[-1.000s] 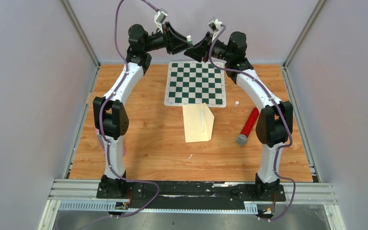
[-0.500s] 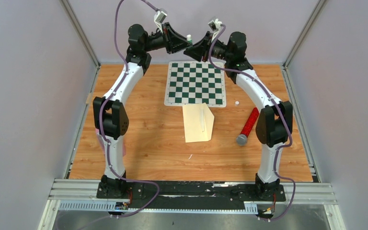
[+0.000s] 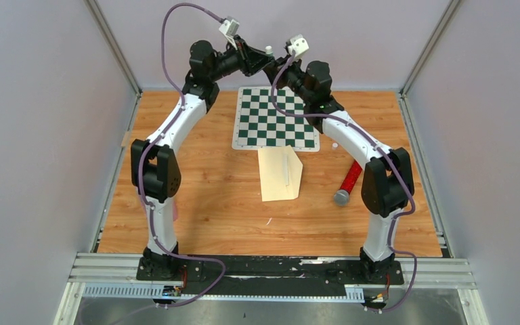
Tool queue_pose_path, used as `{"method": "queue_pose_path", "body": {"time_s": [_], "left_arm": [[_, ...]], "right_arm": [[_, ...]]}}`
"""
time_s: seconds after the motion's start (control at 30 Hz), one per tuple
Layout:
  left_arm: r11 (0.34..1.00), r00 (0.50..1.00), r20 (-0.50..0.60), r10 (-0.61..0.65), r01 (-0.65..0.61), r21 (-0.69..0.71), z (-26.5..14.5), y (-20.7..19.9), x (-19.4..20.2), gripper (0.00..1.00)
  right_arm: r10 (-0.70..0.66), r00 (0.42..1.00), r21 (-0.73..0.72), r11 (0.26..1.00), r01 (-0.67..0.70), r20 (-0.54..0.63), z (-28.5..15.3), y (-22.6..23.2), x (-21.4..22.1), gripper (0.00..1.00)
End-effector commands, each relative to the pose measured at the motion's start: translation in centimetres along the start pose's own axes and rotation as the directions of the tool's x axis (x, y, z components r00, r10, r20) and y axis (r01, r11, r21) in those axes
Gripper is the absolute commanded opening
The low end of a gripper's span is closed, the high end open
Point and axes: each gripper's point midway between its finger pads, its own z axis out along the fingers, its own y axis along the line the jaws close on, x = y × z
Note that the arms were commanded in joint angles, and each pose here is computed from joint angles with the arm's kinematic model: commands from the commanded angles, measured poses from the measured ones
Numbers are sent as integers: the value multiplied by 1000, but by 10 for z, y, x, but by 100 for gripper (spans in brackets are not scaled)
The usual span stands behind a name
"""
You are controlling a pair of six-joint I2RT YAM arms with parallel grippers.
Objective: Place the letter into the envelope and seal it
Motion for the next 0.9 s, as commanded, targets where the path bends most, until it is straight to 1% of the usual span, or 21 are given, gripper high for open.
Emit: {"method": "queue_pose_path", "body": {"time_s": [0.0, 0.07, 0.1, 0.13, 0.2, 0.3, 0.37, 0.47, 0.5, 0.53, 0.57, 0.63, 0.73, 0.87], "left_arm": [[991, 991, 108, 81, -68, -114, -1, -18, -43, 0], [991, 992, 100, 76, -65, -113, -2, -16, -39, 0], [992, 993, 95, 72, -62, -107, -2, -16, -37, 0], [993, 992, 106, 69, -58, -101, -4, -16, -39, 0], [996, 992, 108, 63, -55, -76, -5, -18, -39, 0], [997, 993, 99, 72, -72, 0, -10, -26, -41, 0], [994, 993, 86, 84, -89, 57, -14, -32, -43, 0], [983, 993, 57, 100, -108, 148, -21, -43, -43, 0], [970, 991, 41, 123, -129, 204, -25, -51, -43, 0], [966, 993, 22, 112, -114, 231, -26, -52, -39, 0], [952, 993, -1, 121, -116, 283, -29, -60, -37, 0], [938, 992, -26, 126, -110, 328, -31, -65, -33, 0], [935, 992, -34, 123, -104, 339, -31, -65, -30, 0], [933, 992, -37, 121, -101, 345, -30, -66, -31, 0]], "right_arm": [[-76, 991, 8, 997, 76, 114, -3, 10, -58, 14], [-45, 994, -65, 997, 52, 97, -7, 23, -56, 19], [-41, 996, -80, 996, 48, 85, -9, 26, -54, 28], [-14, 998, -103, 994, 21, 68, -11, 29, -51, 39], [5, 1000, -195, 981, -1, 21, -18, 38, -45, 51], [70, 995, -340, 936, -89, -67, -36, 43, -39, 60], [100, 989, -450, 882, -140, -111, -56, 41, -40, 64], [110, 981, -555, 812, -180, -157, -79, 35, -38, 65], [111, 980, -569, 801, -187, -165, -84, 30, -38, 65], [114, 979, -581, 791, -193, -171, -87, 27, -36, 64], [112, 980, -602, 775, -191, -167, -89, 26, -35, 63], [116, 982, -631, 753, -186, -150, -91, 26, -36, 62], [133, 981, -665, 721, -195, -143, -86, 31, -39, 60], [132, 983, -691, 699, -184, -127, -73, 40, -39, 58]]}}
